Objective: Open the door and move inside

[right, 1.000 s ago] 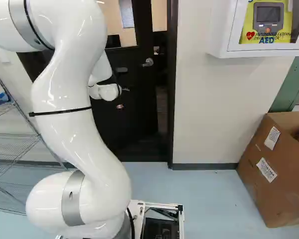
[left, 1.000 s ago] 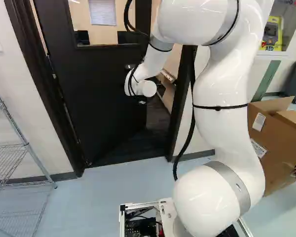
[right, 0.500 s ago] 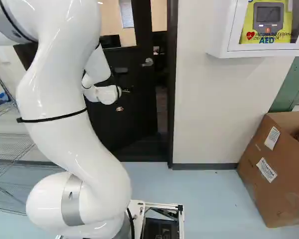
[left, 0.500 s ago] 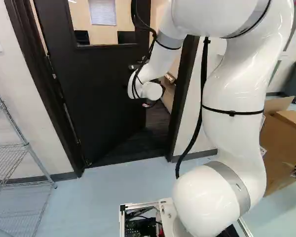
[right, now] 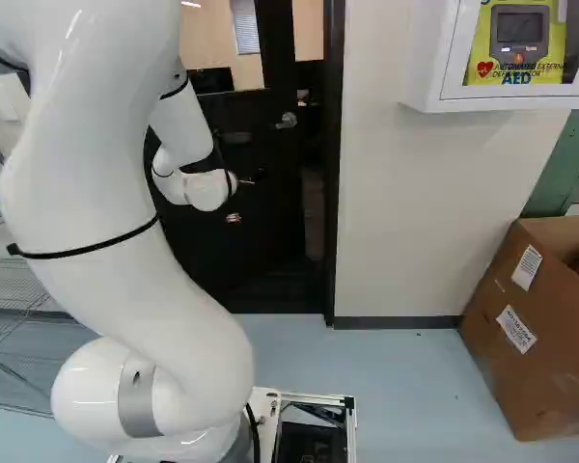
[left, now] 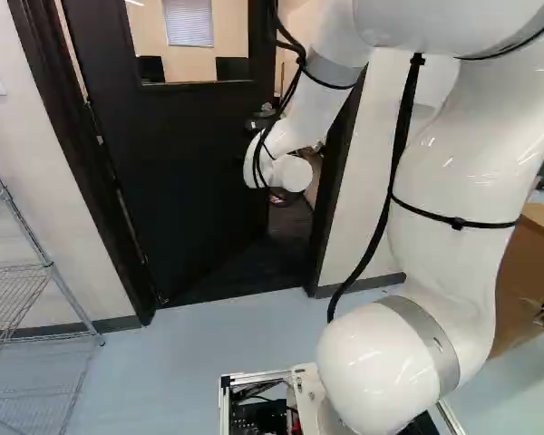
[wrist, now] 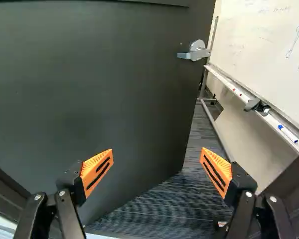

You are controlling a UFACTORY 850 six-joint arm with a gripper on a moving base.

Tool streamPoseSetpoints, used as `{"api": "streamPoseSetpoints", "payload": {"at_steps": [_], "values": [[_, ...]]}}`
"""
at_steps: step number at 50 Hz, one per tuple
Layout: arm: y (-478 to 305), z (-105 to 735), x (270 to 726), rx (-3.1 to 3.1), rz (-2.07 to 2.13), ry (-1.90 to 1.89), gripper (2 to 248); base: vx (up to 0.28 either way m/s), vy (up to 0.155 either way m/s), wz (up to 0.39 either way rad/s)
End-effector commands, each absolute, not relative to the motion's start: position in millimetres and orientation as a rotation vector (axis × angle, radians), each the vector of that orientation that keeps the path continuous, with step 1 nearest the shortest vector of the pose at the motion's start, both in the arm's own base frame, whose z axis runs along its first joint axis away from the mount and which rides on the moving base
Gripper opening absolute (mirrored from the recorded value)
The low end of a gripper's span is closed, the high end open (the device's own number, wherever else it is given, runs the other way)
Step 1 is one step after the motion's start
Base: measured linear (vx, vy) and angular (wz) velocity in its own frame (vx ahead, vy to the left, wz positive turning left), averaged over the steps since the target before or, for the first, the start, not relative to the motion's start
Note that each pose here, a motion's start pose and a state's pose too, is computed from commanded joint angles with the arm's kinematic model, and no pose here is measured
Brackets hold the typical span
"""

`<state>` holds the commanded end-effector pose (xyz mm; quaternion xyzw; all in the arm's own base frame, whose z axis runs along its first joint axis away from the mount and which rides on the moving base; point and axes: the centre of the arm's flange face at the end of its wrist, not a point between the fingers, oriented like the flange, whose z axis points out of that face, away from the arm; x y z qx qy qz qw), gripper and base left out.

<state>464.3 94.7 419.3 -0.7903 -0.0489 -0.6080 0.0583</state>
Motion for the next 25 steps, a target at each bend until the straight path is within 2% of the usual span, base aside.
{"api": "streamPoseSetpoints", "payload": {"at_steps": [25], "values": [[62.2,420.0,425.9,-2.43,-1.857,-0.083,247,0.0,0.0,0.0]]}}
